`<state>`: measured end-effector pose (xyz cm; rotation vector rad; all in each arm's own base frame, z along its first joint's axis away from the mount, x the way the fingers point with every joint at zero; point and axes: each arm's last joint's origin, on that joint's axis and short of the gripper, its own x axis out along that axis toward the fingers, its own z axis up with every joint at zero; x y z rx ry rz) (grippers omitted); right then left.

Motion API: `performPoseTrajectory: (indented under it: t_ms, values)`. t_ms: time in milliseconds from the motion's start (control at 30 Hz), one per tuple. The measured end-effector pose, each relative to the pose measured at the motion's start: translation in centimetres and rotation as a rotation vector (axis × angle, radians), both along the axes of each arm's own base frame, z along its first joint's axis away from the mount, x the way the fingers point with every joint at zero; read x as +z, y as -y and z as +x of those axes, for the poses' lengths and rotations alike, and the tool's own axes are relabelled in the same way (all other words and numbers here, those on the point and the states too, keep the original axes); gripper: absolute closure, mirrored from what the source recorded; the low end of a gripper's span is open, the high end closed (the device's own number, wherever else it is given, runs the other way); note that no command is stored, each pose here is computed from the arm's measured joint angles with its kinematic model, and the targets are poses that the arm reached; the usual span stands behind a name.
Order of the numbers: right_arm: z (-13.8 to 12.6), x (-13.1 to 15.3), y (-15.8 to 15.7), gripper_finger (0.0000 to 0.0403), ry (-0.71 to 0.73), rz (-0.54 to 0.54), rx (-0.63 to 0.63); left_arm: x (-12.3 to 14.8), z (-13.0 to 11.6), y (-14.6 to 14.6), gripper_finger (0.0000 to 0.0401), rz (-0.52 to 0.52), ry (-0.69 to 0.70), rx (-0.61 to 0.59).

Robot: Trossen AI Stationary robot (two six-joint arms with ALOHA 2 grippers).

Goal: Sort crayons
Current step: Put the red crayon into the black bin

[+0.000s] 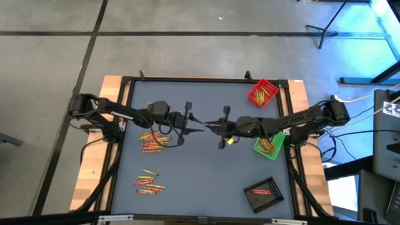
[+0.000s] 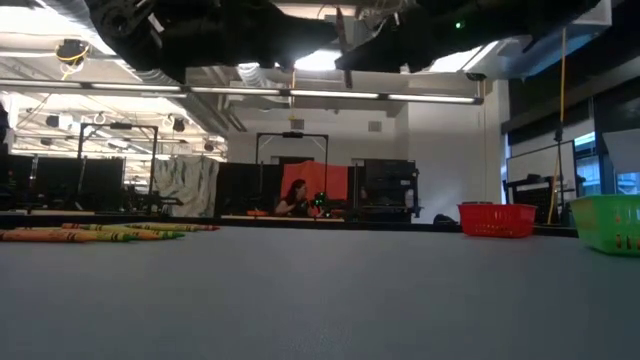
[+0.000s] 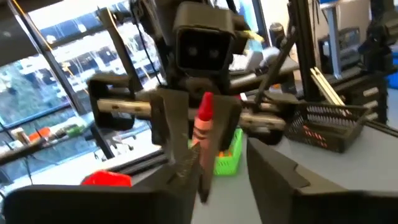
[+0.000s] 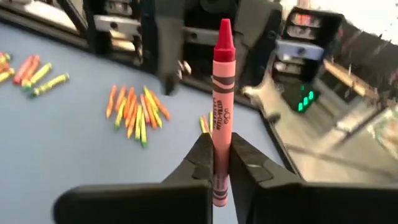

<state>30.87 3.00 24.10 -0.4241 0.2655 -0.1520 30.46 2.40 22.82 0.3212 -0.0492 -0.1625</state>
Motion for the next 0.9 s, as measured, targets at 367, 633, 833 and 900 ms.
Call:
performPoseTrajectory:
  t_ms: [367,633,833,900]
  values:
    - [-3.4,3.8,-4.6,0.0361,-0.414,0.209,-0.064,0.7,-1.2,-0.3,0.0263,0.0,-0.099,0.168]
    - [-6.9,3.1,-9.2,0.038,-0.684,0.498,-0.019,0.6,-1.2,-0.4,0.0262,0.002,-0.106,0.196]
    - [-9.4,2.5,-12.9,0.0368,-0.737,0.707,-0.067,0.5,-1.1,0.5,0.0262,0.002,-0.119,0.169]
    - [-10.4,2.1,-14.0,0.0369,-0.753,0.767,-0.09,0.4,-1.1,0.9,0.0262,0.003,-0.13,0.152]
